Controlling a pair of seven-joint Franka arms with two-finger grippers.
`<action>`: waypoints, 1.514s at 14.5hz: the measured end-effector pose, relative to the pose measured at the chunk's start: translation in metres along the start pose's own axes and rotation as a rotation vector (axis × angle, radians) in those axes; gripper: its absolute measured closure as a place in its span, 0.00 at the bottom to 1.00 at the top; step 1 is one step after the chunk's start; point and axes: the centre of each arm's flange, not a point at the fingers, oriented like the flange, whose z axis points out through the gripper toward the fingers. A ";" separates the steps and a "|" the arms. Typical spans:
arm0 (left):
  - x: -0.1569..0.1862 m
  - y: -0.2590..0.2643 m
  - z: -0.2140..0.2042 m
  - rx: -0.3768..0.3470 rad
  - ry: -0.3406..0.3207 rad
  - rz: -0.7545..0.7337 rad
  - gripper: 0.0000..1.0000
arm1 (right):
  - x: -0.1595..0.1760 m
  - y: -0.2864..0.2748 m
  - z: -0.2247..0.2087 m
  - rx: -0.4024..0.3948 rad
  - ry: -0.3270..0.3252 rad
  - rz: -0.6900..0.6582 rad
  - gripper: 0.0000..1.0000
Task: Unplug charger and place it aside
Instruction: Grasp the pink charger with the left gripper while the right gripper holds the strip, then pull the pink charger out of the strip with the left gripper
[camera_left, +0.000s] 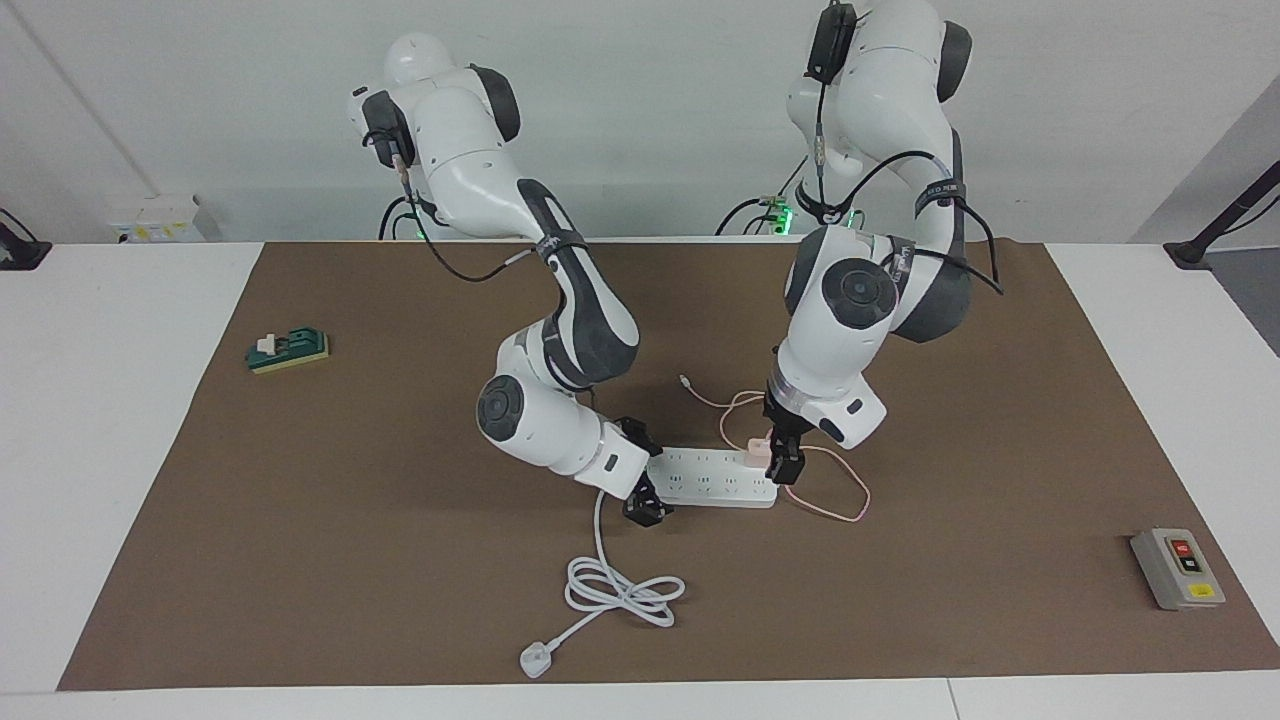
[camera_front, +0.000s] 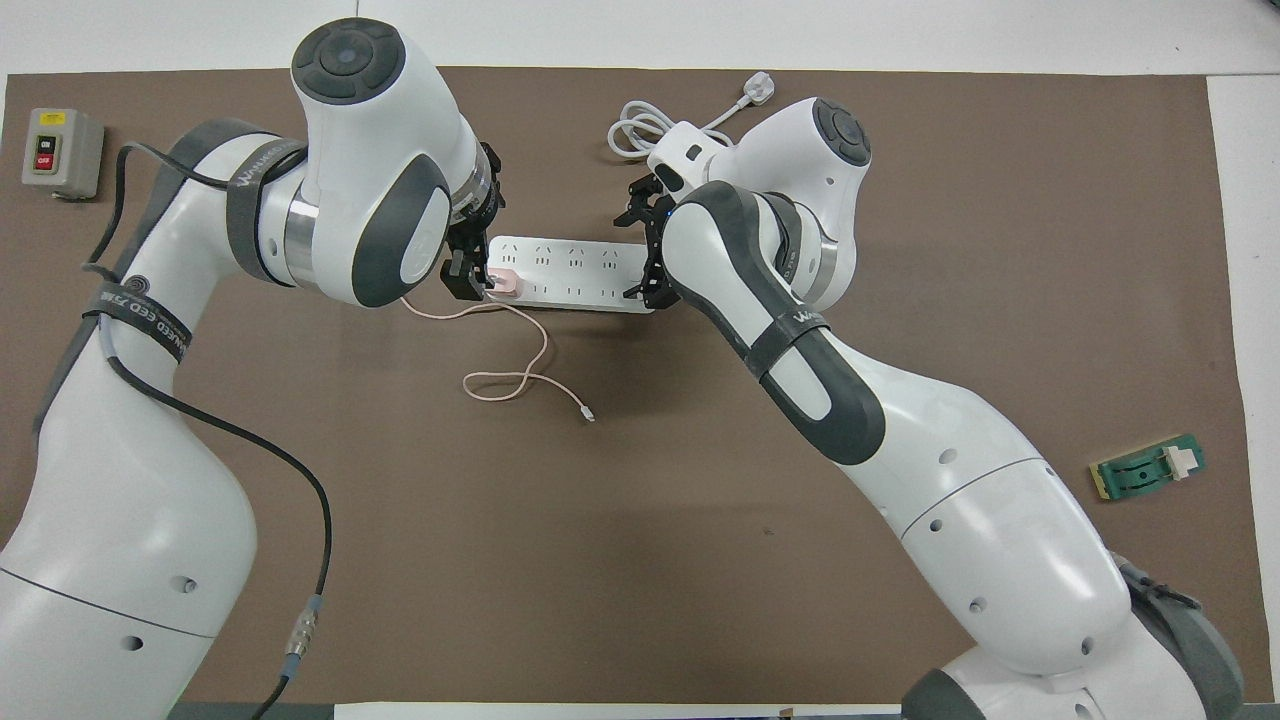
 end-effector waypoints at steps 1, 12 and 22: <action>-0.003 -0.002 0.004 0.008 0.006 0.005 0.00 | 0.002 0.000 0.001 -0.004 0.000 -0.004 0.00; -0.004 -0.032 0.026 -0.006 0.031 0.019 0.00 | 0.010 -0.011 0.022 0.010 0.001 -0.026 0.00; -0.006 -0.033 0.042 -0.058 0.047 0.040 0.00 | -0.001 -0.009 0.014 0.041 0.111 0.062 0.00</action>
